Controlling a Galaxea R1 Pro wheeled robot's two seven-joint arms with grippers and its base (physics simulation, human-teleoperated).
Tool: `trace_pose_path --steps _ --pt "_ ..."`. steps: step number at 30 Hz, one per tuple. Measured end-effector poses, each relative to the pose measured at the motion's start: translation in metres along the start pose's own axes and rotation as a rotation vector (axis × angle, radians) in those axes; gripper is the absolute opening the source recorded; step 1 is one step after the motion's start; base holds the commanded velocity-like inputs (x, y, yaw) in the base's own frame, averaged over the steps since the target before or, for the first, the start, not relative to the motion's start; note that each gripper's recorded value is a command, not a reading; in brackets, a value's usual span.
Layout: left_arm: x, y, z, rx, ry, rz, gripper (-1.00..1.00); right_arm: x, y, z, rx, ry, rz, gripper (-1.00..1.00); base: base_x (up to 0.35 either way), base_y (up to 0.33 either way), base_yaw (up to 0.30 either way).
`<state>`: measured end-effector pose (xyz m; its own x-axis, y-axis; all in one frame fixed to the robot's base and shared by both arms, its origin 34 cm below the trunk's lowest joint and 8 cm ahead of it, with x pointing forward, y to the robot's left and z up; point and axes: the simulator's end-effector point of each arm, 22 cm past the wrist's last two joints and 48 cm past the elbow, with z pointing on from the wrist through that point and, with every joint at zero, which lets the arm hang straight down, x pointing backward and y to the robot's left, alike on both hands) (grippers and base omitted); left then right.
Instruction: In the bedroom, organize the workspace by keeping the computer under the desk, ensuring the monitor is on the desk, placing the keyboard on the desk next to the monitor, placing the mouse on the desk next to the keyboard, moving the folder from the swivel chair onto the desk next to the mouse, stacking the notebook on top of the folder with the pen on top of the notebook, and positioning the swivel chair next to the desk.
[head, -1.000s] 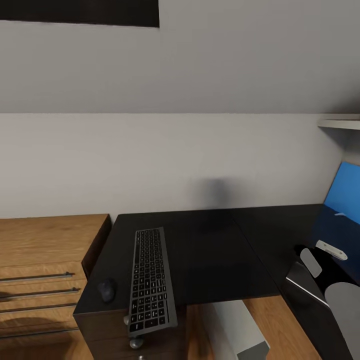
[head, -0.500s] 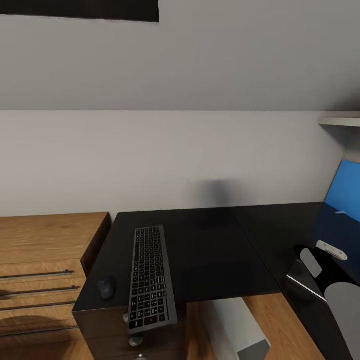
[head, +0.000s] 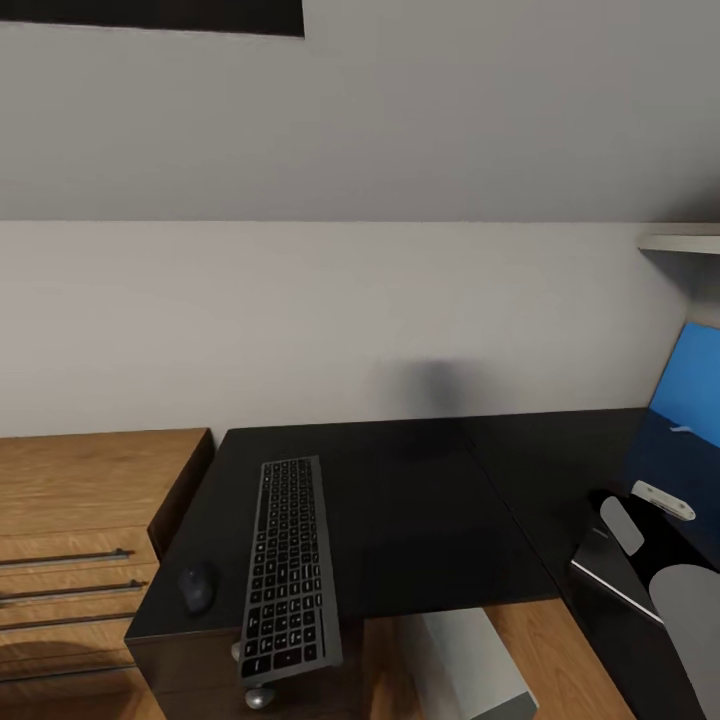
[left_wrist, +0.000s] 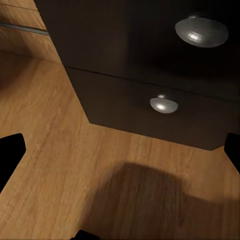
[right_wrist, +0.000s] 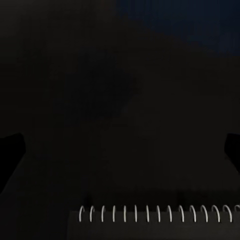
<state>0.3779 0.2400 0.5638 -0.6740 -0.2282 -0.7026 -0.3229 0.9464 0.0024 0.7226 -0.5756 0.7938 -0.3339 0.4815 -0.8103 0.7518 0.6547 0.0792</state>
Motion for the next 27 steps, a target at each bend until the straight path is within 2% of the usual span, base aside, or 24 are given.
trace_pose_path --steps 4,11,21,27 --pt "0.001 0.000 0.000 -0.001 0.002 0.001 1.00 0.000 0.000 0.000 0.000 0.000 0.000 1.00 0.085 -0.077 0.000" --pt "0.015 0.004 0.000 -0.007 0.029 0.016 1.00 -0.001 -0.005 0.001 0.015 -0.008 -0.031 1.00 0.071 -0.065 0.000" --pt "0.015 0.003 0.000 -0.006 0.029 0.015 1.00 -0.006 -0.018 0.004 0.038 -0.010 -0.044 1.00 0.008 -0.007 0.000" --pt "0.023 0.003 0.007 -0.007 0.028 0.014 1.00 0.011 -0.027 0.011 0.054 0.024 -0.059 1.00 0.000 0.000 0.000"
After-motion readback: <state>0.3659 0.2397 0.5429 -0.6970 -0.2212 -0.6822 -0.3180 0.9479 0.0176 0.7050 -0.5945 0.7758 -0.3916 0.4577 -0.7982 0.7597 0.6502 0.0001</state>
